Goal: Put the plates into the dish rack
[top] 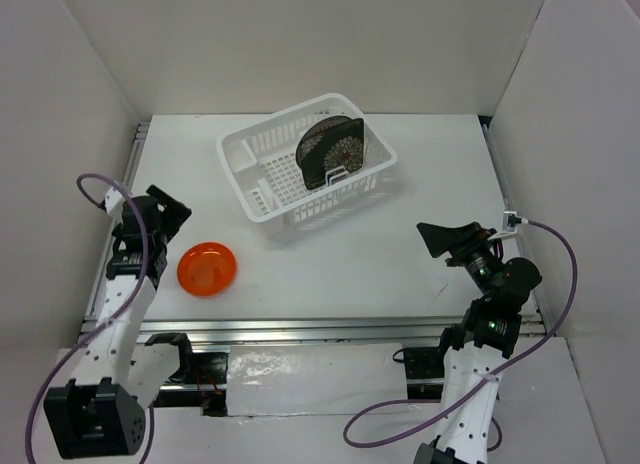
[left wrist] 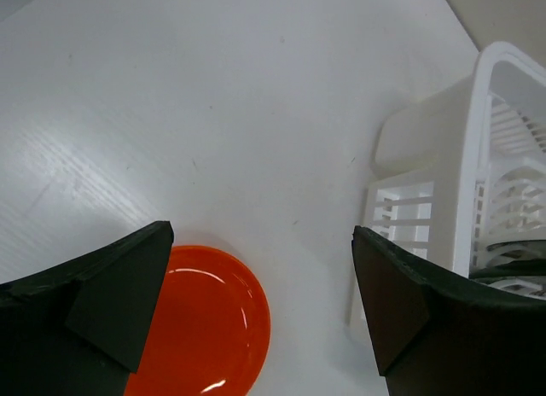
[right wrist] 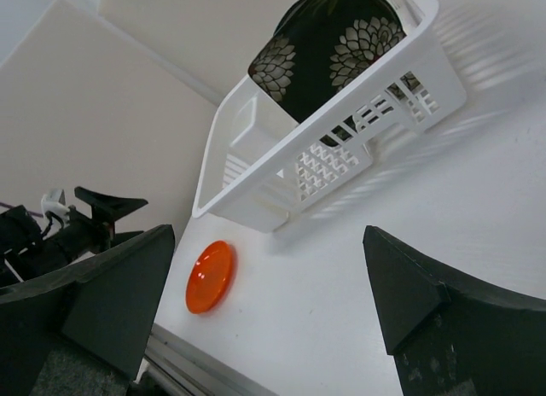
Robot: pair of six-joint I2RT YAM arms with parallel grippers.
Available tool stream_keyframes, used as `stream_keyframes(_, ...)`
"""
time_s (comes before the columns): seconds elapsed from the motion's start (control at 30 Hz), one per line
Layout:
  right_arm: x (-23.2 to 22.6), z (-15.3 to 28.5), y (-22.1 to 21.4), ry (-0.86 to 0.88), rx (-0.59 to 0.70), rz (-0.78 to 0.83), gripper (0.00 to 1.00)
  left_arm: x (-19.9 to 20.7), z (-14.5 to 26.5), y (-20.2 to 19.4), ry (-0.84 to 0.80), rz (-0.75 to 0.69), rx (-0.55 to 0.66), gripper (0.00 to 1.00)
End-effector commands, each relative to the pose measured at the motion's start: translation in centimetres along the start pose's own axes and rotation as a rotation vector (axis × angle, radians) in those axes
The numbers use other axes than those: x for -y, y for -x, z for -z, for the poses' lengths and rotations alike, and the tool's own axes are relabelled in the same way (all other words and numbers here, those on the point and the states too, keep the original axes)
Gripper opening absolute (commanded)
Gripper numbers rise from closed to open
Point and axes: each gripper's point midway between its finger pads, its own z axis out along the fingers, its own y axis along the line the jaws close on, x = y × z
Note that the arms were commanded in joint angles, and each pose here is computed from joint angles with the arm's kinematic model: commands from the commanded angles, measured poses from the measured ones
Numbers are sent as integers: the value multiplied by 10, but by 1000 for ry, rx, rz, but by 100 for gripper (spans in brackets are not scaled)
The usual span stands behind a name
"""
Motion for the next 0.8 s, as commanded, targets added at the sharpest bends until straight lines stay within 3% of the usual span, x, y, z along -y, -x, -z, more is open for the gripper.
stream_keyframes(0.0,-14,1,0,61,-21,17,99,-11,20,15,31,145,96,100)
stream_keyframes(0.13,-18,2,0,72,-20,23,99,-35,27,-4,56,182,100,99)
stream_keyframes(0.33,-17,3,-3,75,-29,7,99,-62,16,-45,136,243,-2,99)
stream_keyframes(0.6,-15,0,-3,87,-26,6,99,-78,22,-77,143,262,-77,96)
stream_keyframes(0.77,-14,0,-3,95,-21,-1,99,-73,30,-92,63,266,-122,93)
